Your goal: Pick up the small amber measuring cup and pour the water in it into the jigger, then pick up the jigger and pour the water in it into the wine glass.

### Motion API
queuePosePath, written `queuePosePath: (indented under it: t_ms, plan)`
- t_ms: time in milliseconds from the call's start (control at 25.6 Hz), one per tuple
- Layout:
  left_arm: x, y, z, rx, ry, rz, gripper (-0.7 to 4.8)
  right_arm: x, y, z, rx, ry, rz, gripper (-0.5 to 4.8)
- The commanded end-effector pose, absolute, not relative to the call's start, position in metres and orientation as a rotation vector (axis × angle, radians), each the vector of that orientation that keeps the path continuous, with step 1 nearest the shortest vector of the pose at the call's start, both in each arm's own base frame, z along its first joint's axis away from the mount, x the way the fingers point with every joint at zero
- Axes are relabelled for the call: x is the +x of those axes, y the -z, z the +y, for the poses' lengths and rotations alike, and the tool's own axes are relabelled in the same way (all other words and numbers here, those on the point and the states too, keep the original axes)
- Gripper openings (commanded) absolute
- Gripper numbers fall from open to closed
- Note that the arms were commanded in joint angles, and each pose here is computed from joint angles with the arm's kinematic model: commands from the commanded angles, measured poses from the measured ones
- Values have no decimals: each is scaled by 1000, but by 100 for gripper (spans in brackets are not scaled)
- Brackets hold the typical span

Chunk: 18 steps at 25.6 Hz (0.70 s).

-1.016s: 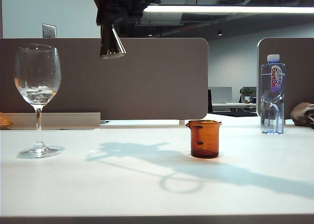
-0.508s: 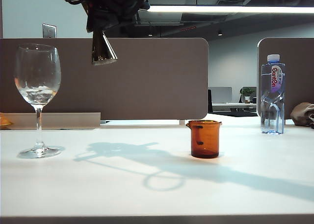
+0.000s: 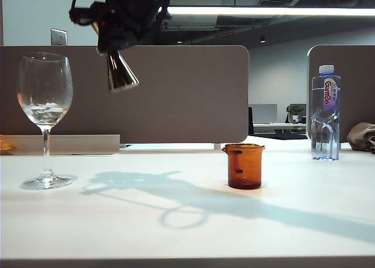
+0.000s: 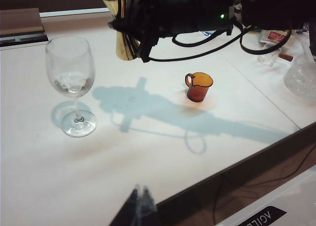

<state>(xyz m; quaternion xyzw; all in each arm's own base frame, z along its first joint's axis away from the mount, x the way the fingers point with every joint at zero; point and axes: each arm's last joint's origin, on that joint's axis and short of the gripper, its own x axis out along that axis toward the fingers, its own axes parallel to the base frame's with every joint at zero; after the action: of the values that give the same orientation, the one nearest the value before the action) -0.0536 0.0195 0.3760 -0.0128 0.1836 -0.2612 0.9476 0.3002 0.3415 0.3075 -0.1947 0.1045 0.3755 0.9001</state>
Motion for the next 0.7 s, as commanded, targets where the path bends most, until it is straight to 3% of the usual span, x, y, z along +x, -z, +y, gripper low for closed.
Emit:
queuePosePath:
  t_ms: [39, 703]
  plan:
    - [-53, -377, 19, -28, 532, 367, -2, 301, -313, 342, -388, -774, 181, -5]
    - [-53, -377, 19, -28, 532, 367, -2, 307, -302, 348, -381, -790, 174, -6]
